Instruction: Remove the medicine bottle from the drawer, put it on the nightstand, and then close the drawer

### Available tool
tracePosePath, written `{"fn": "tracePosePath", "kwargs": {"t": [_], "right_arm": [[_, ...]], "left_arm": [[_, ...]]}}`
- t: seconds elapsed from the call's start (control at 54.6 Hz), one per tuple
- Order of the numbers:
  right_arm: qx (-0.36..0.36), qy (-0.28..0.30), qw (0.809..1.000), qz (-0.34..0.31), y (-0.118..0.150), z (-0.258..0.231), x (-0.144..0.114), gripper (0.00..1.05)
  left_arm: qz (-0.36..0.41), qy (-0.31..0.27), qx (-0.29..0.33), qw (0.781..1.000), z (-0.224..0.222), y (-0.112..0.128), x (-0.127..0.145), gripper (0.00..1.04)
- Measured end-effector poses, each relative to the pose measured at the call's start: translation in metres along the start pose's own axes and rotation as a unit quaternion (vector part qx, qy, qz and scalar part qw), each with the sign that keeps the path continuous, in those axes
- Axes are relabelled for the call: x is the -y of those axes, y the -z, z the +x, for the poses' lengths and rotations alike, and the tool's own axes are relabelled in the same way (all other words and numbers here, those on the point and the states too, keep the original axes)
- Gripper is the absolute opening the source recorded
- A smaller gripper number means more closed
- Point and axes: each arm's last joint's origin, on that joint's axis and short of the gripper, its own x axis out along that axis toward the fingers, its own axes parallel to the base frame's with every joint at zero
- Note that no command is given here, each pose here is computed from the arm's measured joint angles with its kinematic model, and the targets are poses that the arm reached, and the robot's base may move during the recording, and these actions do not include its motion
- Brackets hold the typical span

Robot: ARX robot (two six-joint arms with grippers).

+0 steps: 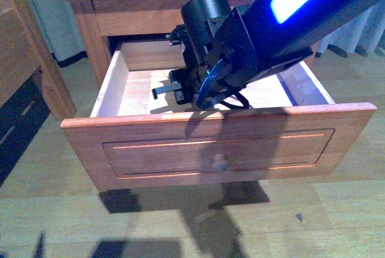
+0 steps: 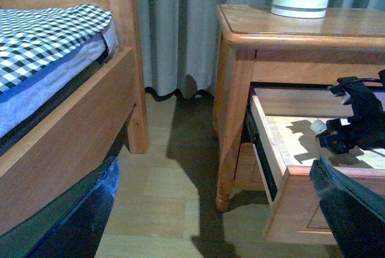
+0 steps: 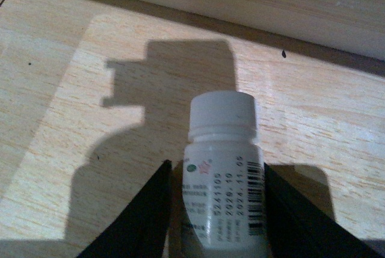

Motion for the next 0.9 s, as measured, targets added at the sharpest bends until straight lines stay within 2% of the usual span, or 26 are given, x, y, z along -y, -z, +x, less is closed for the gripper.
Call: {"fn": "tracePosePath", "kwargs": {"t": [0.183,0.311,0.696,0.824,0.897], "right_arm": [[0.000,-0.029,1.000,0.004,0.016,-0.032,-0.003,0.29],[0.039,-0.044,0.998,0.017,0.004,-0.072,0.003,0.29],[0.169,-0.067,0.983,0.023,-0.086,-0.190,0.024,0.29],[0.193,-0.044,0.980,0.014,-0.119,-0.200,0.037,0.29],[0.201,-0.016,0.979,0.011,-0.142,-0.190,0.053,0.29]], "left_arm": [[0.000,0.000,0.000,1.000,0.000,0.000,0.000,0.98],[0.000,0.000,0.000,1.000,0.000,0.000,0.000,0.98],[0.000,0.000,0.000,1.000,0.000,0.000,0.000,0.98],[0.000,0.000,0.000,1.000,0.000,0.000,0.000,0.98],[0.000,0.000,0.000,1.000,0.000,0.000,0.000,0.98]]}}
